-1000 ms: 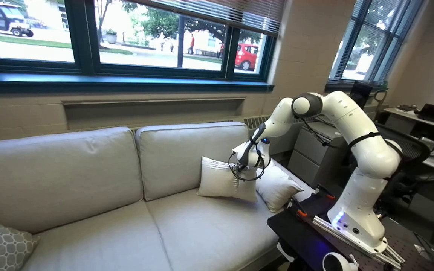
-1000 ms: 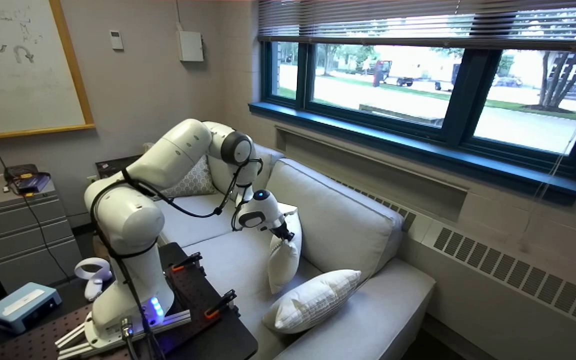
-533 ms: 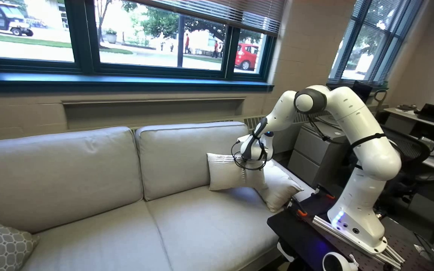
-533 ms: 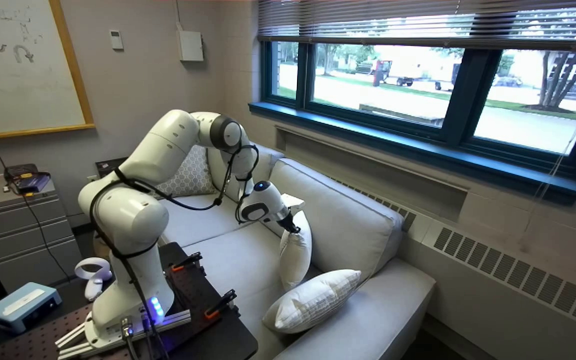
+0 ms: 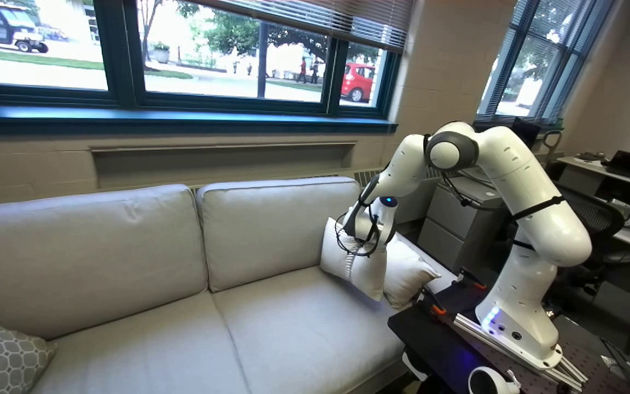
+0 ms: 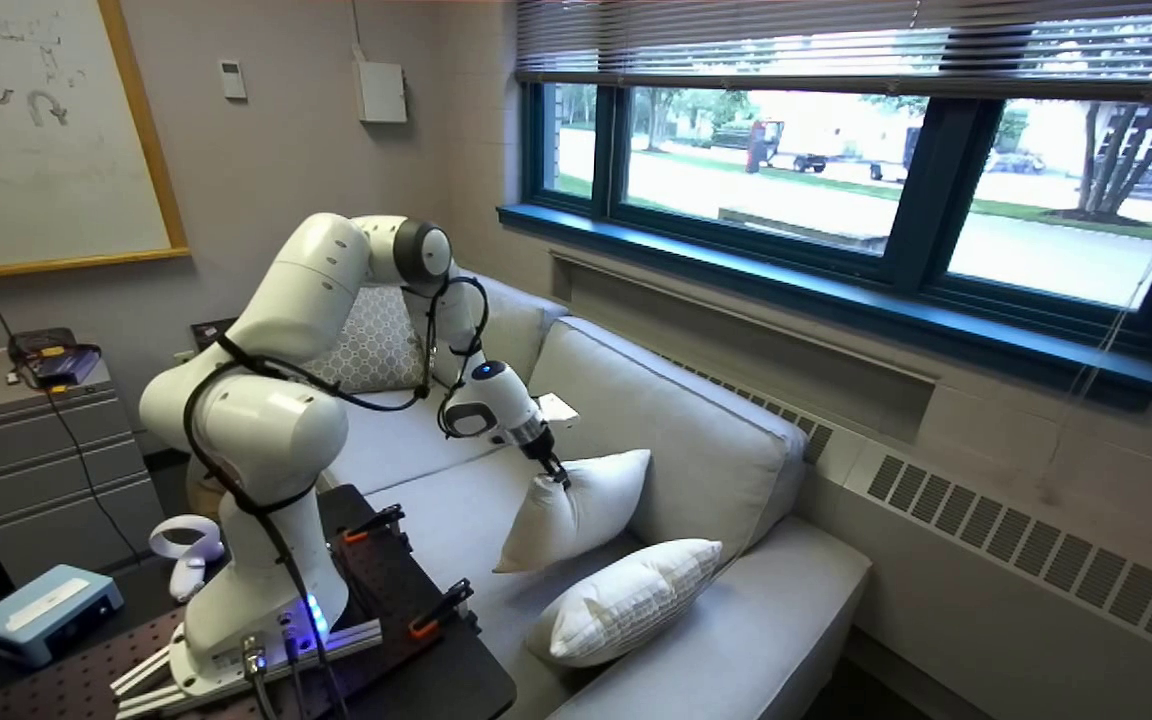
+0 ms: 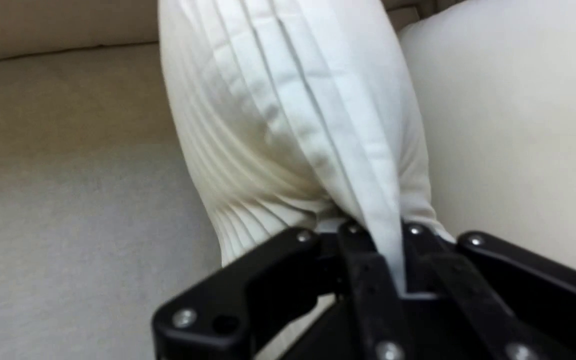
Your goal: Put the pillows upright against the armrest of the couch
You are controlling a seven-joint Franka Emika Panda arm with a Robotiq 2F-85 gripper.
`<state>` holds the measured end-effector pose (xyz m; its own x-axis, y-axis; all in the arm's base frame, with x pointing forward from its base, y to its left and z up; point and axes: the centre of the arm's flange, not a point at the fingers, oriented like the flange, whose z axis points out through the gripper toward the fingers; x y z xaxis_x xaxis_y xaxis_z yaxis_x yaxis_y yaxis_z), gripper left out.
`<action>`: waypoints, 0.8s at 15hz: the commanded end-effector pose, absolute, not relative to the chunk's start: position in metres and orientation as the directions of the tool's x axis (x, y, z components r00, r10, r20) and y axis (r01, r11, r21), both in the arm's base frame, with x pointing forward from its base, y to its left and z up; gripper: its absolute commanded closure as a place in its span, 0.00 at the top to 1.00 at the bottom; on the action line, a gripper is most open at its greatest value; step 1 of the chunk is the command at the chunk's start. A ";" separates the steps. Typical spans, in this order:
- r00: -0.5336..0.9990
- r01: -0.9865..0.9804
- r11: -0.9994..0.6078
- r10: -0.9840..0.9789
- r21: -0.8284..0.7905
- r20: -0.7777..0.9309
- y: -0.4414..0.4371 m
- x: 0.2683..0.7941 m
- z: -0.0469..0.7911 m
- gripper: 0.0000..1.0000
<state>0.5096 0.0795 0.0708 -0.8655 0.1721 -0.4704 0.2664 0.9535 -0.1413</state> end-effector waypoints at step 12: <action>-0.794 0.435 0.870 0.249 -0.233 -0.554 0.045 0.394 0.041 0.06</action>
<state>0.4309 0.0935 0.0629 -0.8217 0.2659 -0.5041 0.4291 0.8708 -0.2400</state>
